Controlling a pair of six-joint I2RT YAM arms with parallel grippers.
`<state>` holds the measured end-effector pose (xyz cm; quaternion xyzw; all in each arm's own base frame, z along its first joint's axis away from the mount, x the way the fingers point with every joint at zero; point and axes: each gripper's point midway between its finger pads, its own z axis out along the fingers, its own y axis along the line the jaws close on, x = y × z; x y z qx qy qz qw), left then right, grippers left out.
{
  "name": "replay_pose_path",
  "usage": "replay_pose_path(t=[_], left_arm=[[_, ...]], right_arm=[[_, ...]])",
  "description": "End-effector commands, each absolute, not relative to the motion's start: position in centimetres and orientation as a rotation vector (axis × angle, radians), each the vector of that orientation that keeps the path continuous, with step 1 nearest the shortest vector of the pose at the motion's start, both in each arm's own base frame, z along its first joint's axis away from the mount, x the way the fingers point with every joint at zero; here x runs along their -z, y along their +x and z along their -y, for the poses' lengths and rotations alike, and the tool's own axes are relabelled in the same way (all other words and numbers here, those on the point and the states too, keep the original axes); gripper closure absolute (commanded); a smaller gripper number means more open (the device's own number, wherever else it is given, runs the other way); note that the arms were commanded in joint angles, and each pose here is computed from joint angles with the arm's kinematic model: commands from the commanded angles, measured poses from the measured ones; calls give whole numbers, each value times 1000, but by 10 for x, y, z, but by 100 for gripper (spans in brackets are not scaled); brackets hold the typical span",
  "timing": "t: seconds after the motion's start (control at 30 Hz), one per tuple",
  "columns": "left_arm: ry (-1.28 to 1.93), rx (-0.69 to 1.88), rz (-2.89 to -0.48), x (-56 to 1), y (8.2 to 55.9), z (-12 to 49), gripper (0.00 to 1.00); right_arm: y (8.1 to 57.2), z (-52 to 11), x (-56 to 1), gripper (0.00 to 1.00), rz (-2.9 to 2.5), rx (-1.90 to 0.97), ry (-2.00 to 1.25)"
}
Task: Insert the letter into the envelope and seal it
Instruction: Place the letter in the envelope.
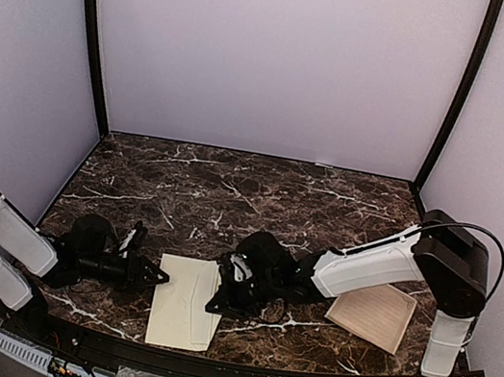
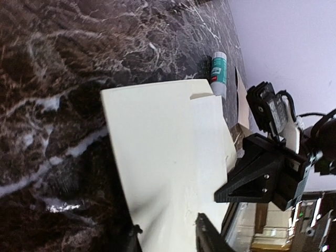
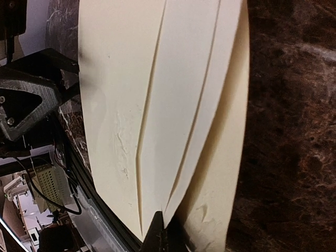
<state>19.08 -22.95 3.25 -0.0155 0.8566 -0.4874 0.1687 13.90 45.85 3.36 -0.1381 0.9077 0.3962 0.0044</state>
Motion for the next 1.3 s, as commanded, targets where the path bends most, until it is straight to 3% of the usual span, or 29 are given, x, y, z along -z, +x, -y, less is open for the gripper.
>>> replay_pose_path(t=[0.0,0.1,0.3,0.5,0.63,0.8,1.1,1.27], left_arm=[[-86,1253,-2450,-37,199,218,48],[-94,1212,-2430,-47,200,211,36],[-141,1169,-2507,-42,181,198,34],[-152,1197,-2556,-43,166,201,37],[-137,1205,-2577,-45,161,209,38],[-106,1180,-2646,-37,150,219,41],[-90,1257,-2637,-40,145,233,54],[-91,1299,-2627,-39,144,238,56]], right_arm=[[142,-451,-37,100,-2816,-1207,-463],[144,-446,-36,100,-2814,-1183,-493],[149,-445,-38,100,-2802,-1162,-530],[154,-435,-44,69,-2804,-1053,-532],[155,-425,-47,59,-2808,-977,-526],[152,-417,-45,57,-2817,-922,-510],[150,-427,-46,64,-2805,-913,-526],[150,-433,-44,66,-2802,-915,-541]])
